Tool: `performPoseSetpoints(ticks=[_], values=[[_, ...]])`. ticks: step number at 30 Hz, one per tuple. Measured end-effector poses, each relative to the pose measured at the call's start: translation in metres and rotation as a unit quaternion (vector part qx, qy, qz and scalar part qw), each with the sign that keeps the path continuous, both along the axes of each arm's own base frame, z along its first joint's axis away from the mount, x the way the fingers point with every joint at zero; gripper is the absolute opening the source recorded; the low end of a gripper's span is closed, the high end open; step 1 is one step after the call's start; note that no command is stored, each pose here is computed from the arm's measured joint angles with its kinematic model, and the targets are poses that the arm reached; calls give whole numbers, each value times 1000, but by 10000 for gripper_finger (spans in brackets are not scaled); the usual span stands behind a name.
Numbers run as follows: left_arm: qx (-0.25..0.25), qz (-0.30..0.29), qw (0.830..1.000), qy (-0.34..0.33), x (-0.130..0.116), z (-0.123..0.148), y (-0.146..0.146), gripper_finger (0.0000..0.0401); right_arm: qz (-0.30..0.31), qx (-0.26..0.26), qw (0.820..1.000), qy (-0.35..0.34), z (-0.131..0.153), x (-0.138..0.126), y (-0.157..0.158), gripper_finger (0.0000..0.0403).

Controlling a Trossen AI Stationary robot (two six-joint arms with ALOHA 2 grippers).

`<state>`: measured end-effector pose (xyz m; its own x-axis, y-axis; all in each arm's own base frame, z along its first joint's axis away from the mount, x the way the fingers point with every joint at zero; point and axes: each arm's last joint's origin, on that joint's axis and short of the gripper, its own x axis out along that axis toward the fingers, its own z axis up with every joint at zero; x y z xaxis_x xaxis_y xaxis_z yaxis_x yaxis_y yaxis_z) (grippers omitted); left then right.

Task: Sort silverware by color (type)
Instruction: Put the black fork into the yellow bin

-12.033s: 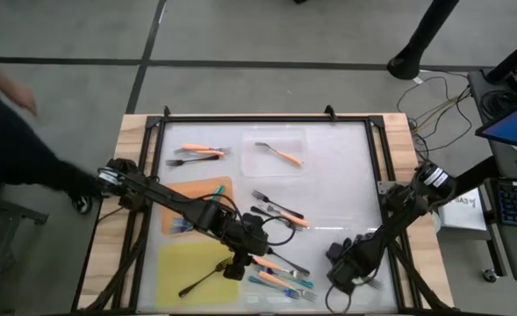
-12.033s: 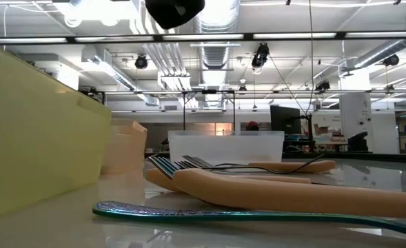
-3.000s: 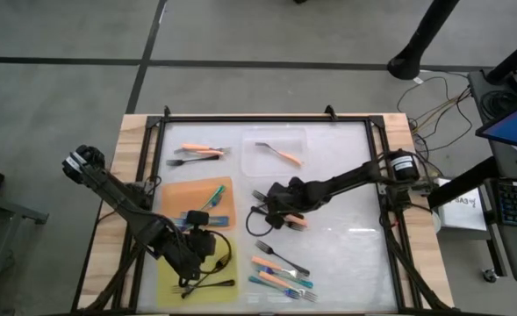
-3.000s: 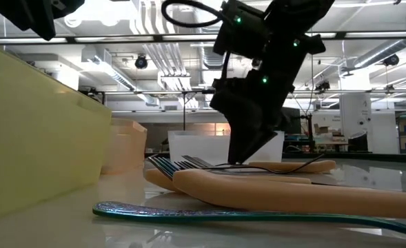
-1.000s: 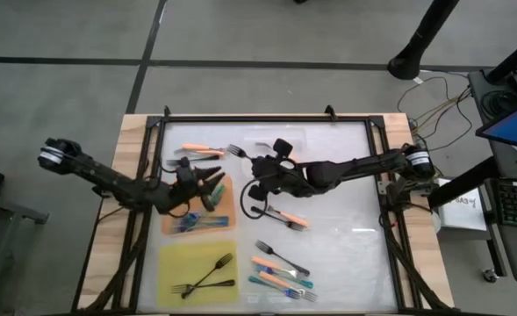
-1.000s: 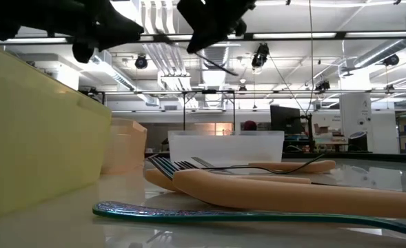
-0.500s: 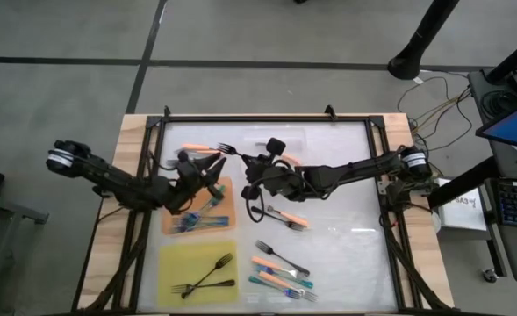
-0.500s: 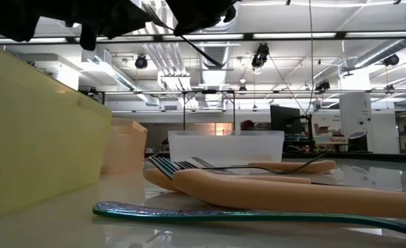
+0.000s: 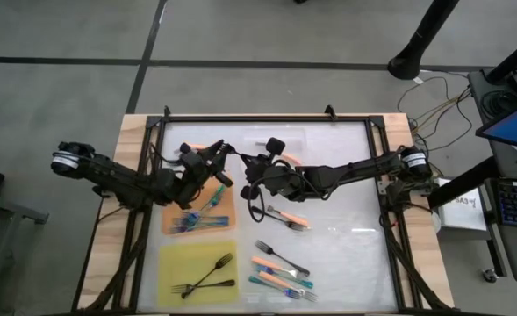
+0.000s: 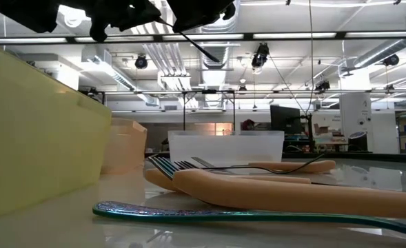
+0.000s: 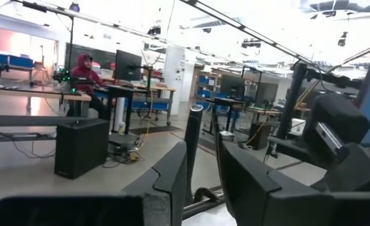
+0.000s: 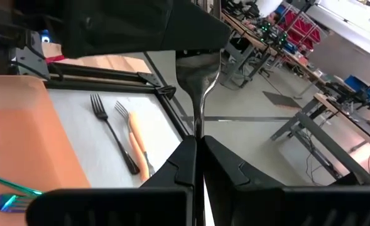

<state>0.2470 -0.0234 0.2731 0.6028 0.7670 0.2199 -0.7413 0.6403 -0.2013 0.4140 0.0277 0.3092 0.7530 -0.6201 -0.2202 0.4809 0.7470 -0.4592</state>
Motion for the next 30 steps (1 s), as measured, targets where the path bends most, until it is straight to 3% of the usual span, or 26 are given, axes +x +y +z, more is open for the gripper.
performPoseSetpoints(ticks=[4, 9, 15, 21, 30], values=[[-7, -1, 1000, -8, -2, -1, 0, 65, 1, -5, 1000, 4, 0, 0, 0, 9], [-5, -16, 1000, -17, -2, -2, 1, 9, 0, -14, 1000, 3, 1, 0, 0, 9], [8, -44, 999, -27, 0, 3, 0, 1, -3, -13, 1000, 1, 2, 0, 0, 13], [10, -45, 999, -28, -3, 5, 0, 0, 7, -35, 999, 20, 4, -1, 0, 59], [23, 9, 1000, -10, -16, 18, 4, 0, 4, -29, 997, 69, 11, -5, -1, 120]])
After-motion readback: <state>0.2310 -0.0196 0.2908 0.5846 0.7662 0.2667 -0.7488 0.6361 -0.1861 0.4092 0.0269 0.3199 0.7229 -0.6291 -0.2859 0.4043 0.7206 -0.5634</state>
